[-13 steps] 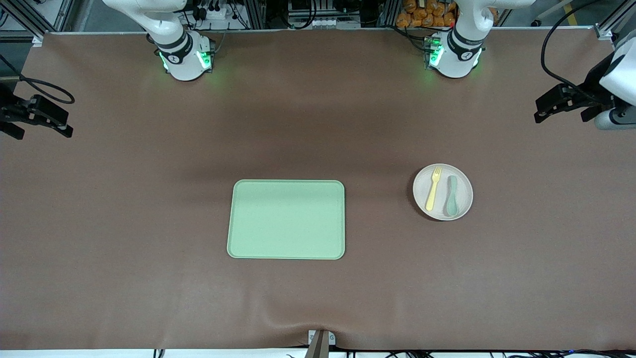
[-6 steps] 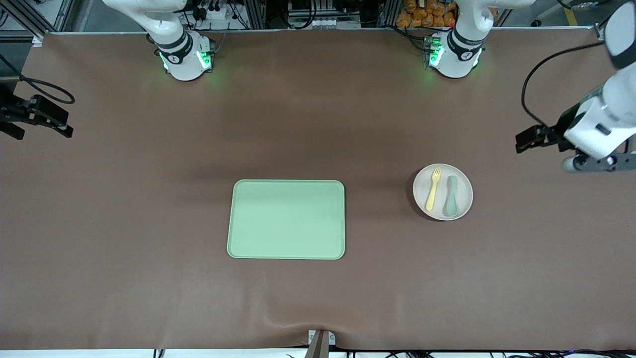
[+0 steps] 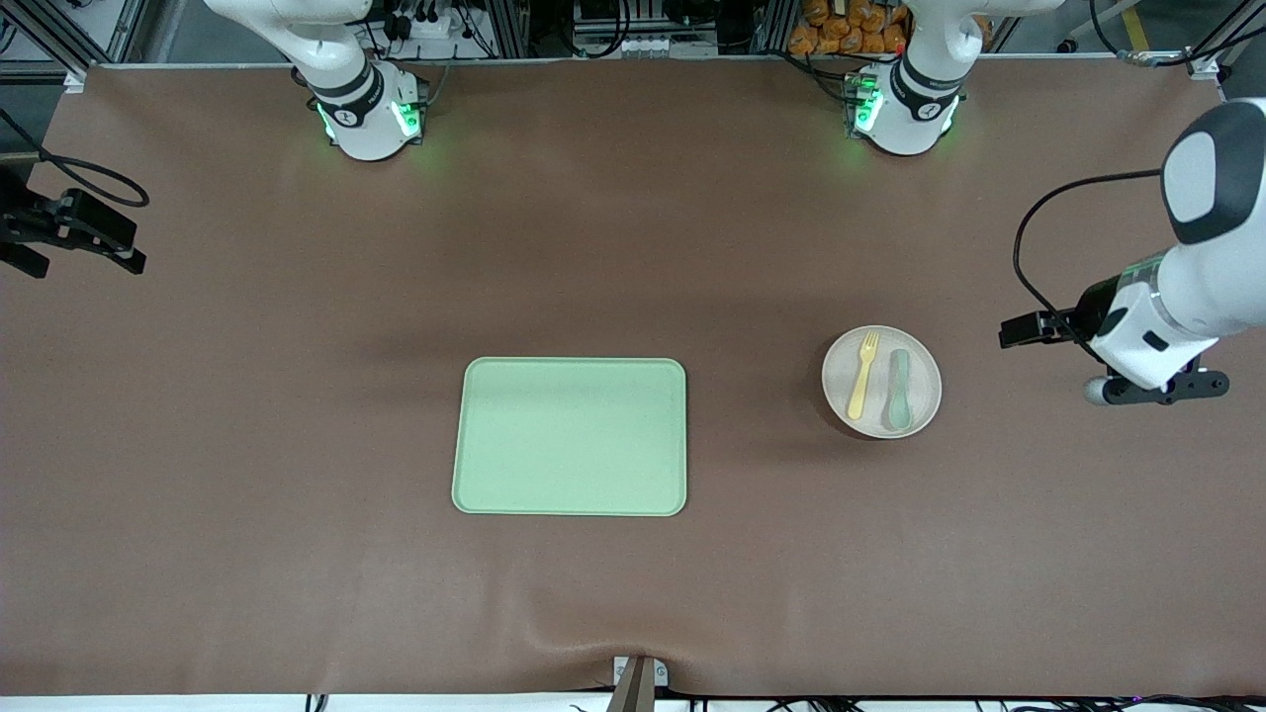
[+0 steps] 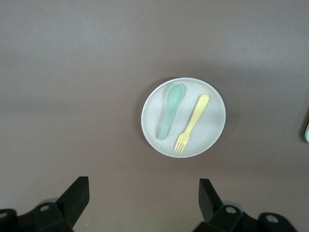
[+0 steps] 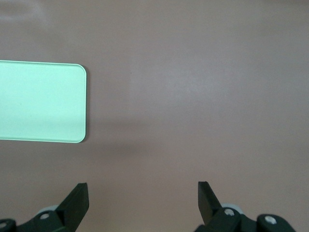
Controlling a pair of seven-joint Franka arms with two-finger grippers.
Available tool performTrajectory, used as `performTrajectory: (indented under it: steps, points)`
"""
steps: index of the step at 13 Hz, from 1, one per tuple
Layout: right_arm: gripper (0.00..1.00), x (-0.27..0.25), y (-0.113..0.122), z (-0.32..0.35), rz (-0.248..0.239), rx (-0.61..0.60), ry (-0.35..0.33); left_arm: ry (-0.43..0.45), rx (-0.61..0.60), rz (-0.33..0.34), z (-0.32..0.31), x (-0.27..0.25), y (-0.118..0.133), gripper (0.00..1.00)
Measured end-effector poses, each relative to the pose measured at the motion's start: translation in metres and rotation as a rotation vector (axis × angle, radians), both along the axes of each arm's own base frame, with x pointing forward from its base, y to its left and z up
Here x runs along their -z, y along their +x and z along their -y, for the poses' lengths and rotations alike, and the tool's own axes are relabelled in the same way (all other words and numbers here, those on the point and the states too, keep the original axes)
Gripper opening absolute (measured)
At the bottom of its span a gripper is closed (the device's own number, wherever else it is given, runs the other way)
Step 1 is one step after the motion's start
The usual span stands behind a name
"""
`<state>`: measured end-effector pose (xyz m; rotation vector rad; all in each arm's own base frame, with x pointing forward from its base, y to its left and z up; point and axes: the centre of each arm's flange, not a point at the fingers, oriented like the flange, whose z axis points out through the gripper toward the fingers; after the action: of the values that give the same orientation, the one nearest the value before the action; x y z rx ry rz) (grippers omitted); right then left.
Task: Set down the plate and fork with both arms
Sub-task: 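Move the left gripper toward the rim of the white plate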
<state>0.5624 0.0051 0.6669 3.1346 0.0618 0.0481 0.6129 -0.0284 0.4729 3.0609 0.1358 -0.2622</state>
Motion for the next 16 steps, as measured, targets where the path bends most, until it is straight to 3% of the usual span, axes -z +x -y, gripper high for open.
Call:
performTrajectory:
  steps: [4, 10, 16]
  points:
    - [1.0, 0.0, 0.0, 0.0, 0.0, 0.0, 0.003, -0.007, -0.013, 0.013, -0.002, 0.038, 0.013, 1.0]
    - [1.0, 0.0, 0.0, 0.0, 0.0, 0.0, 0.003, -0.013, 0.015, 0.047, -0.002, 0.076, 0.009, 1.0]
    - [1.0, 0.0, 0.0, 0.0, 0.0, -0.001, 0.004, -0.137, 0.038, 0.078, -0.036, 0.12, -0.004, 1.0]
